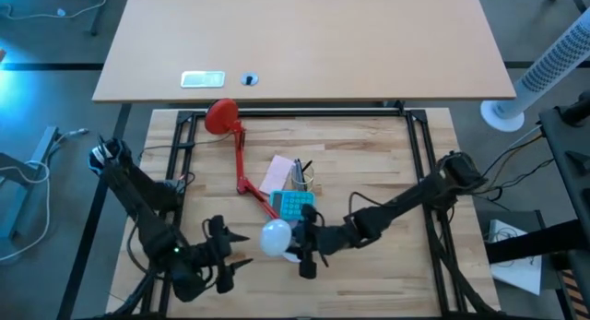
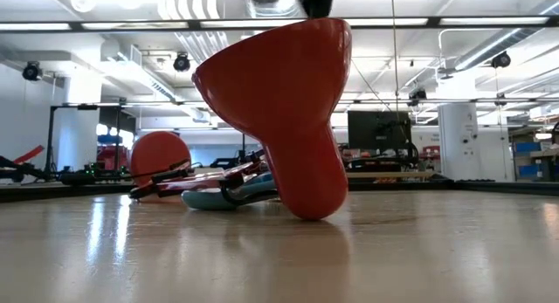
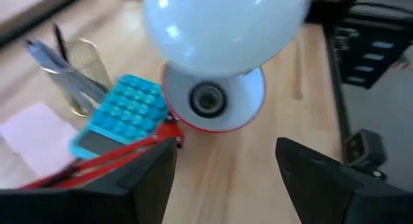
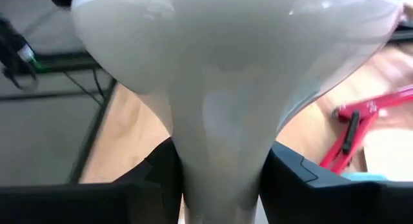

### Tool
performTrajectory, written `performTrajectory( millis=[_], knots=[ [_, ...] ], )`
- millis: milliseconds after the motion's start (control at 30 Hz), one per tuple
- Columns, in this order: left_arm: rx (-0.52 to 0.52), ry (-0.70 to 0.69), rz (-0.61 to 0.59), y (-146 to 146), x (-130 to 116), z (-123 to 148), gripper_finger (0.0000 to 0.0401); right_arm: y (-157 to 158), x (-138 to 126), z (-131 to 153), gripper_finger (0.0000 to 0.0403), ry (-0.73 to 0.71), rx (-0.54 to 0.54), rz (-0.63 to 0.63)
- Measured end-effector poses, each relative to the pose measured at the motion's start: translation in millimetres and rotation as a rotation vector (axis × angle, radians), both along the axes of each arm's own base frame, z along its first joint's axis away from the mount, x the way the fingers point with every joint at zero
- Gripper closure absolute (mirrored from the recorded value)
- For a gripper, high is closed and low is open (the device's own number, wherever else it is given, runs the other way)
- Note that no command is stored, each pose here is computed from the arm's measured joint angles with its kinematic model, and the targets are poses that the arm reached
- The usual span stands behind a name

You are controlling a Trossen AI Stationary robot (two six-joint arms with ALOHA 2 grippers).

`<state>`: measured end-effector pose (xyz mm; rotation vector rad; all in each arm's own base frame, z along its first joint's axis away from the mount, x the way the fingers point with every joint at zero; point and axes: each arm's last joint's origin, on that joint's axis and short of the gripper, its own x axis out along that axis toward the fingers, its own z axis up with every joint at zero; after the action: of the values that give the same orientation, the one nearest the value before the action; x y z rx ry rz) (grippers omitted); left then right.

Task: Screw lightbulb
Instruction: Insert the lightbulb into the red desk lamp

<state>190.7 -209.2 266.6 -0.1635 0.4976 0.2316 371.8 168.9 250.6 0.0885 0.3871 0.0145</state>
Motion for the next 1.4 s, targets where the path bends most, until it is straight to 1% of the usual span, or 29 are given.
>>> performTrajectory(
  millis=[100, 267, 367, 433, 533, 600, 733, 833, 900, 1000, 1100, 1400],
  knots=[
    [-0.071, -0.049, -0.032, -2, 2, -19, 0.0148, -1, 7, -10, 0.0258, -0.016, 0.002, 0.013],
    [-0.146, -0.194, -0.067, 2, 5, -48, 0.0149, -2, 5, -14, 0.0265, -0.071, 0.012, 0.015],
    [-0.12, -0.257, -0.037, 9, 4, -59, 0.0149, -6, 0, -24, 0.0262, -0.066, -0.007, -0.015],
    [-0.088, -0.268, -0.032, 16, 6, -65, 0.0149, -9, -4, -34, 0.0257, -0.08, 0.018, -0.047],
    [-0.041, -0.263, -0.011, 28, 13, -73, 0.0149, -12, -10, -43, 0.0257, -0.152, 0.062, -0.067],
    [-0.032, -0.261, -0.008, 35, 18, -74, 0.0149, -14, -13, -47, 0.0261, -0.17, 0.044, -0.068],
    [-0.045, -0.265, -0.038, 47, 30, -74, 0.0149, -14, -15, -51, 0.0264, -0.158, -0.035, -0.046],
    [-0.046, -0.297, -0.062, 51, 37, -74, 0.0149, -14, -16, -52, 0.0258, -0.152, -0.05, -0.034],
    [-0.045, -0.319, -0.084, 51, 41, -75, 0.0149, -13, -17, -53, 0.0256, -0.148, -0.051, -0.031],
    [-0.027, -0.31, -0.088, 50, 43, -78, 0.0149, -12, -17, -53, 0.0257, -0.155, -0.053, -0.026],
    [-0.03, -0.313, -0.088, 47, 46, -78, 0.0149, -10, -18, -53, 0.0259, -0.154, -0.065, -0.011],
    [0.009, -0.36, -0.132, 37, 60, -65, 0.0149, -6, -21, -54, 0.0245, -0.131, -0.116, 0.021]
  ],
)
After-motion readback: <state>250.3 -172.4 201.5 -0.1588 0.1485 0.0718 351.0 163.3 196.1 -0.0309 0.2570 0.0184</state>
